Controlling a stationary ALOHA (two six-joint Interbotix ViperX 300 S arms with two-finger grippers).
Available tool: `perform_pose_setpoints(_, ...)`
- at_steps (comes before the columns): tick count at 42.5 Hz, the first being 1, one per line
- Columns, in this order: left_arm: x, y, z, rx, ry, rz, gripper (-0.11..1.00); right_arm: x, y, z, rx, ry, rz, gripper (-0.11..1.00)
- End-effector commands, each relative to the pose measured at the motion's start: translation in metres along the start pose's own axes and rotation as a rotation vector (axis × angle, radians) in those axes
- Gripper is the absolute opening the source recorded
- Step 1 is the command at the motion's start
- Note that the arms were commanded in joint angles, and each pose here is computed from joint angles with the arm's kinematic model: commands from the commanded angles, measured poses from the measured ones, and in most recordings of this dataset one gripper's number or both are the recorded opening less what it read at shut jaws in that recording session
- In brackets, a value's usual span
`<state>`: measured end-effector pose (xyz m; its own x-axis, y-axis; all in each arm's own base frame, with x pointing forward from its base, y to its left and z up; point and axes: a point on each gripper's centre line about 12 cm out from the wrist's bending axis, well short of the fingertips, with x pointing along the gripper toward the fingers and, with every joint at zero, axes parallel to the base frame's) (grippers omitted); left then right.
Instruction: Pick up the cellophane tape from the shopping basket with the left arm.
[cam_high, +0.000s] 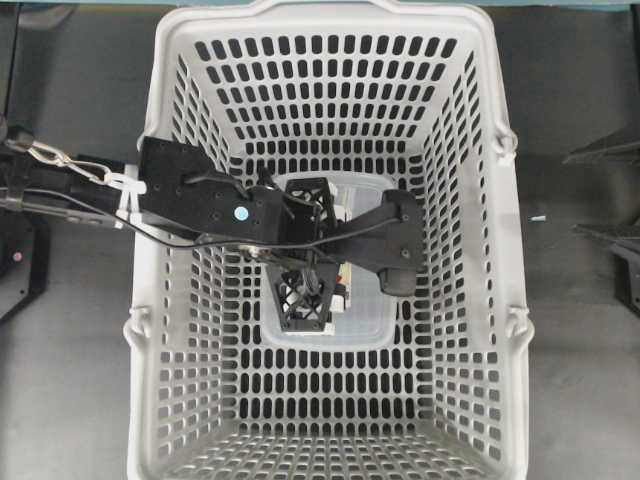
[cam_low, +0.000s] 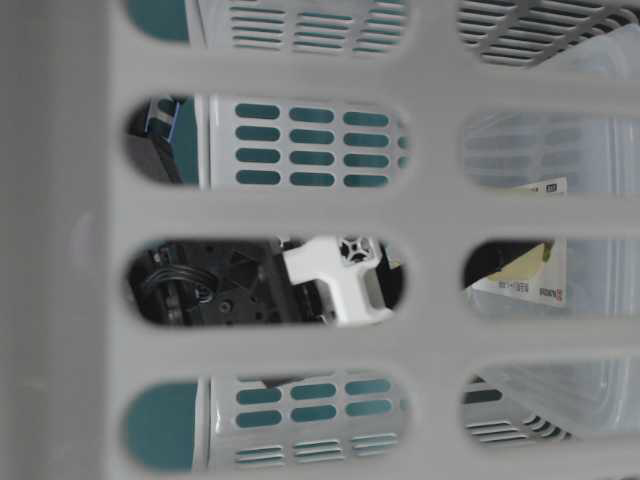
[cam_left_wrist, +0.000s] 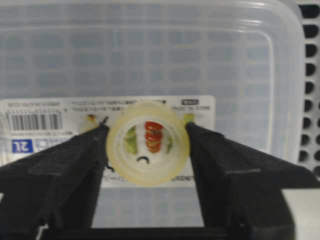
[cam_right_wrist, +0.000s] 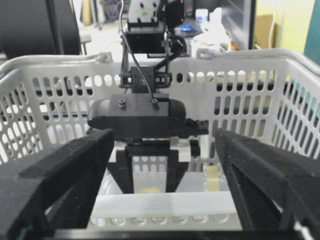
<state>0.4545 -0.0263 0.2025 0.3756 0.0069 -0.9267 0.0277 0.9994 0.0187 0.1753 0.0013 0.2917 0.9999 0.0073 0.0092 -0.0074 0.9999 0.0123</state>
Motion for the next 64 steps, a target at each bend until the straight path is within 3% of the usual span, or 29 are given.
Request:
perform_pose_setpoints(1,-0.036,-0.001,0.013,0.005,-0.048,0.002,0.52,0.001,0.0,0.003,0.005,-0.009,0.0,0.79)
perform_pose_setpoints(7,-0.077,-0.002,0.023,0.002,-0.046,0.002,0.52,0.0,0.0,0.003,0.005,-0.011,0.0,0.79)
perform_pose_setpoints(18,-0.185,-0.012,0.057,0.014,-0.143,-0.012,0.52,0.0,0.0,0.003,0.003,-0.012,0.002,0.79)
perform_pose_setpoints(22,-0.202,-0.011,0.061,0.01,-0.154,-0.012,0.52,0.0,0.0,0.004,0.003,-0.017,0.0,0.79)
perform_pose_setpoints(31,-0.195,-0.012,0.062,0.011,-0.091,-0.008,0.51,-0.001,0.0,0.004,0.005,-0.018,0.001,0.79)
perform_pose_setpoints(64,-0.188,-0.009,0.063,0.008,-0.074,-0.003,0.52,-0.001,0.0,0.005,0.005,-0.023,0.0,0.79)
